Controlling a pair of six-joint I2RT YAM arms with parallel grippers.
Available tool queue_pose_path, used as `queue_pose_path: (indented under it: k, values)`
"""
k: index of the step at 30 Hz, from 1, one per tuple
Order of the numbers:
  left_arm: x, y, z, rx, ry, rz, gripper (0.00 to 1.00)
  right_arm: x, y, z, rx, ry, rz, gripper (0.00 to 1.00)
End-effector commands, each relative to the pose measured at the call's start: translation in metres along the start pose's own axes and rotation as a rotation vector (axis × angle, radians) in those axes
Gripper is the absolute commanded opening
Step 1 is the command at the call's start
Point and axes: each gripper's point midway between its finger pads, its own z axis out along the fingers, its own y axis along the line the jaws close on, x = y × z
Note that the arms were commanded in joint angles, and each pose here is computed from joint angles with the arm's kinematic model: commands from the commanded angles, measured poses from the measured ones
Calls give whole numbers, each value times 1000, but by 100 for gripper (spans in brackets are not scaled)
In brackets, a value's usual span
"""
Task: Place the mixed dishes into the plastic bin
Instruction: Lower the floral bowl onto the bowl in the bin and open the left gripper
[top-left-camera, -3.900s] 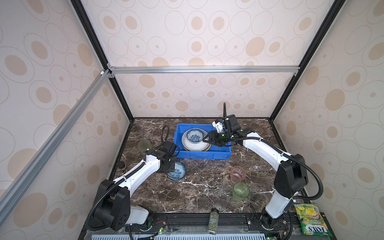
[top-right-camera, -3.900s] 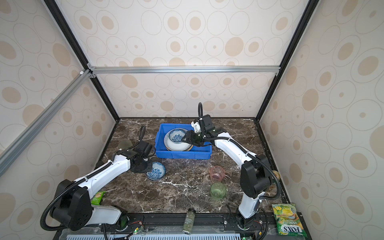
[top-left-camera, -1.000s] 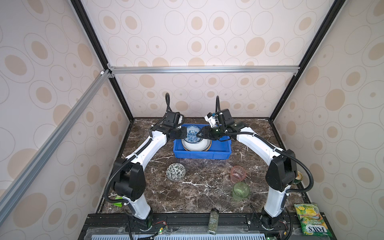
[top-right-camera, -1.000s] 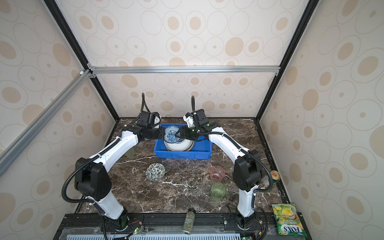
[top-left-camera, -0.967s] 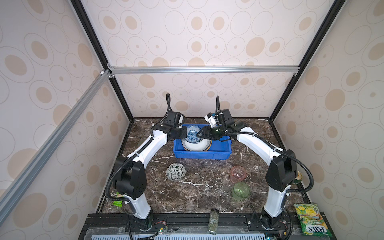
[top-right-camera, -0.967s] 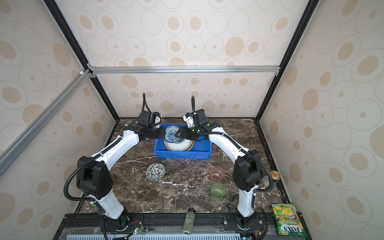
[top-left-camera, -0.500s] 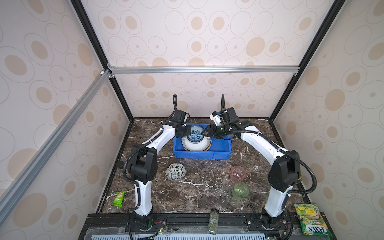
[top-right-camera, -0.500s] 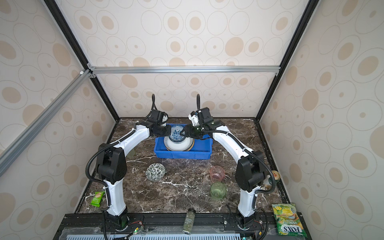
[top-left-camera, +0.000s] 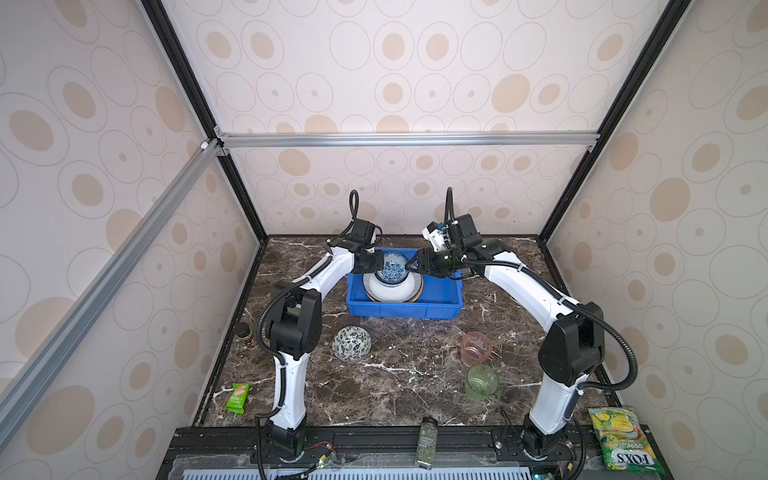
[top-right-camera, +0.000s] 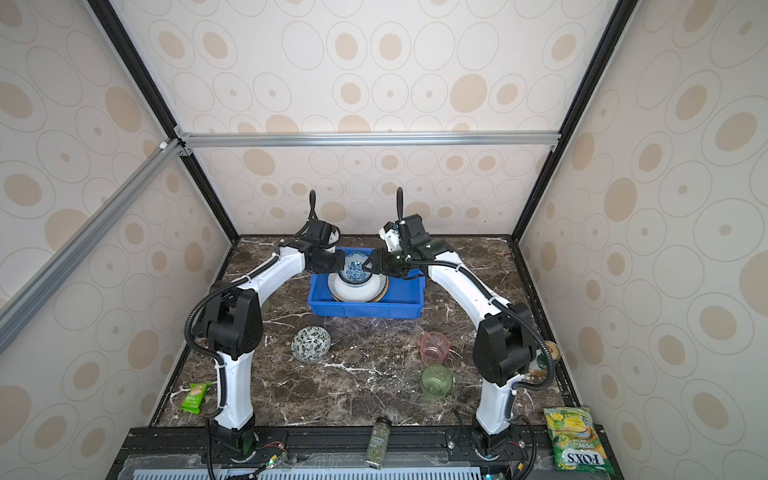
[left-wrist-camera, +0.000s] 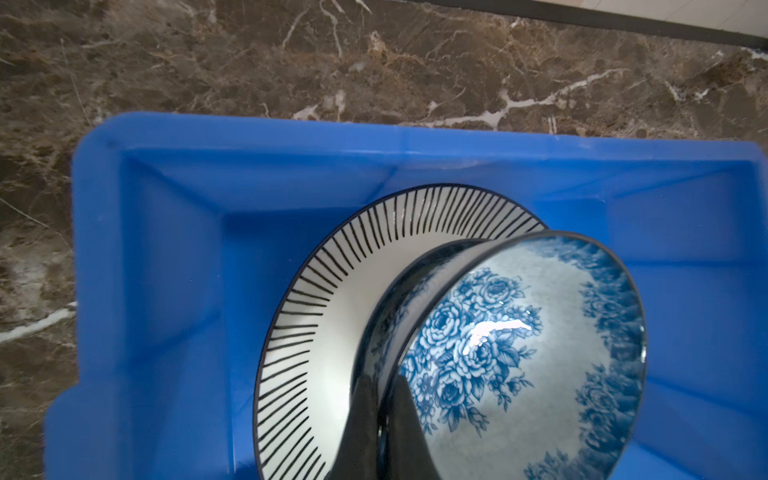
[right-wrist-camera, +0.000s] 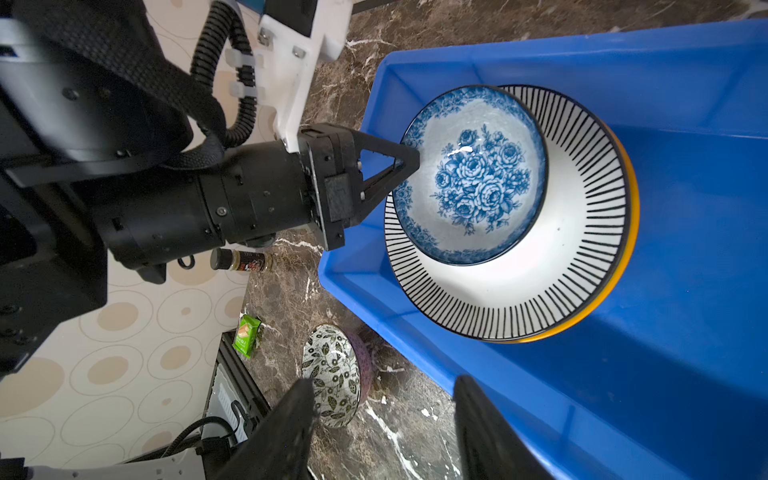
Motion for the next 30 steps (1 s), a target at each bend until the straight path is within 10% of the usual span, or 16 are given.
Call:
queue_pose_path:
  k: [1,30]
  values:
    - [-15,-4,-10,5,-29,10,0,3,6,-14,-11,-7,-20,57]
    - [-9,4,-36,-58,-2,37,33,18,7,-30,-12,-24,-34,57]
